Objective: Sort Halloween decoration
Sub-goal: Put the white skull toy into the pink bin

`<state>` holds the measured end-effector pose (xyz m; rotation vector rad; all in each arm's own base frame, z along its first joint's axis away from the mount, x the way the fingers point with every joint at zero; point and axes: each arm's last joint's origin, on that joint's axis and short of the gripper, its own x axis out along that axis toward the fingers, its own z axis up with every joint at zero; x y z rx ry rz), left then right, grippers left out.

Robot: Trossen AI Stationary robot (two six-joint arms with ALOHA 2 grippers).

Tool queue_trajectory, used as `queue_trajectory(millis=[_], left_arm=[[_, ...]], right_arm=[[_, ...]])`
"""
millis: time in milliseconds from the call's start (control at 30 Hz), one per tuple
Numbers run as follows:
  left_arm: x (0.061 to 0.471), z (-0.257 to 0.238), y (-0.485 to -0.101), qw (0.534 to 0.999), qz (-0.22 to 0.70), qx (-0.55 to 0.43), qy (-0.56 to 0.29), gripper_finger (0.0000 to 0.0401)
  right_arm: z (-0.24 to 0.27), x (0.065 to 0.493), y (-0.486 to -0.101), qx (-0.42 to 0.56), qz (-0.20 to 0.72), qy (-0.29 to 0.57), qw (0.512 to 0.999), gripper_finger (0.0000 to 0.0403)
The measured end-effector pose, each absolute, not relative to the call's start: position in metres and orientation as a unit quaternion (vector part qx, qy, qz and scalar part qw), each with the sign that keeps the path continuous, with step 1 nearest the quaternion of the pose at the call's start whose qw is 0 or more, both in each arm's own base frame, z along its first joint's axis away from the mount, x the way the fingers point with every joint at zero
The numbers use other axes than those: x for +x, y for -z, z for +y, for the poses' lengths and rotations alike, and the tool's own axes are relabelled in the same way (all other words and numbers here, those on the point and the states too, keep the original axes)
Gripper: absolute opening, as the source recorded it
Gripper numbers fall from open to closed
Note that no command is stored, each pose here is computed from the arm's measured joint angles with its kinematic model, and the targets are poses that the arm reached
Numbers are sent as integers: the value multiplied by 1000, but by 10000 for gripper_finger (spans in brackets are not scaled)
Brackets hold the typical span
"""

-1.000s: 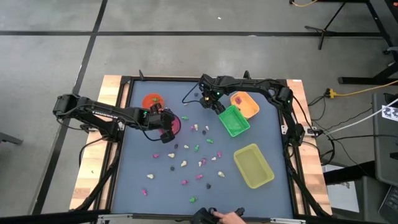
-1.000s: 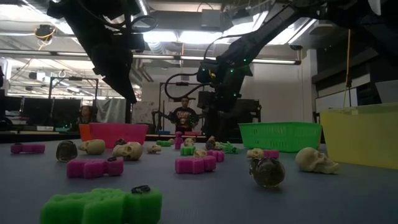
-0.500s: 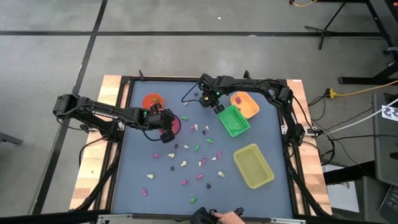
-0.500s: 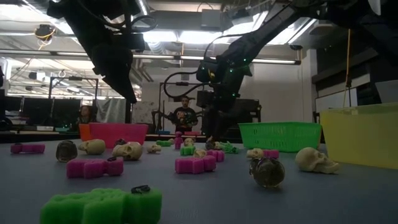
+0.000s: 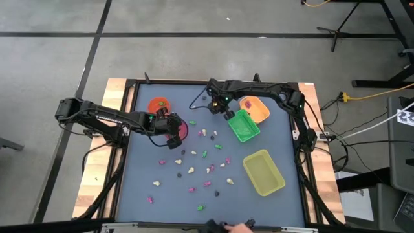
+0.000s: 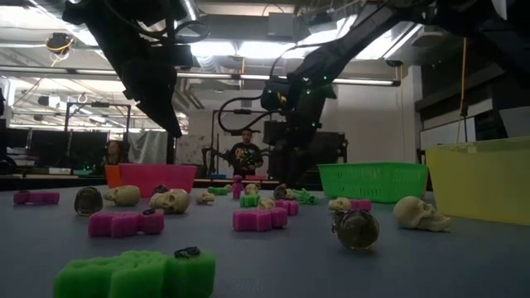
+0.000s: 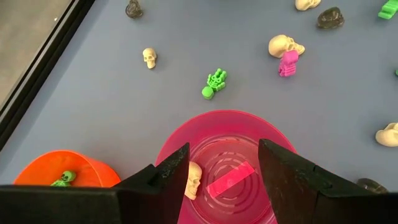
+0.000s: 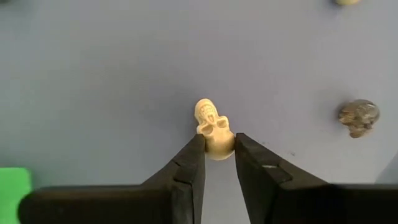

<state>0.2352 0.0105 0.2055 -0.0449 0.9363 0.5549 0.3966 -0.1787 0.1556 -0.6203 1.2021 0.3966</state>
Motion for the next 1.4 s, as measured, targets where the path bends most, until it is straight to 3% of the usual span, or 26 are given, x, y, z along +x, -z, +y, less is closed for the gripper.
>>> queue_trajectory(millis=[1400], left_arm=[[235,11,-205,855,446,-20,-263,176]], right_arm=[[-155,403,-160,-283,577,-207,737,83]])
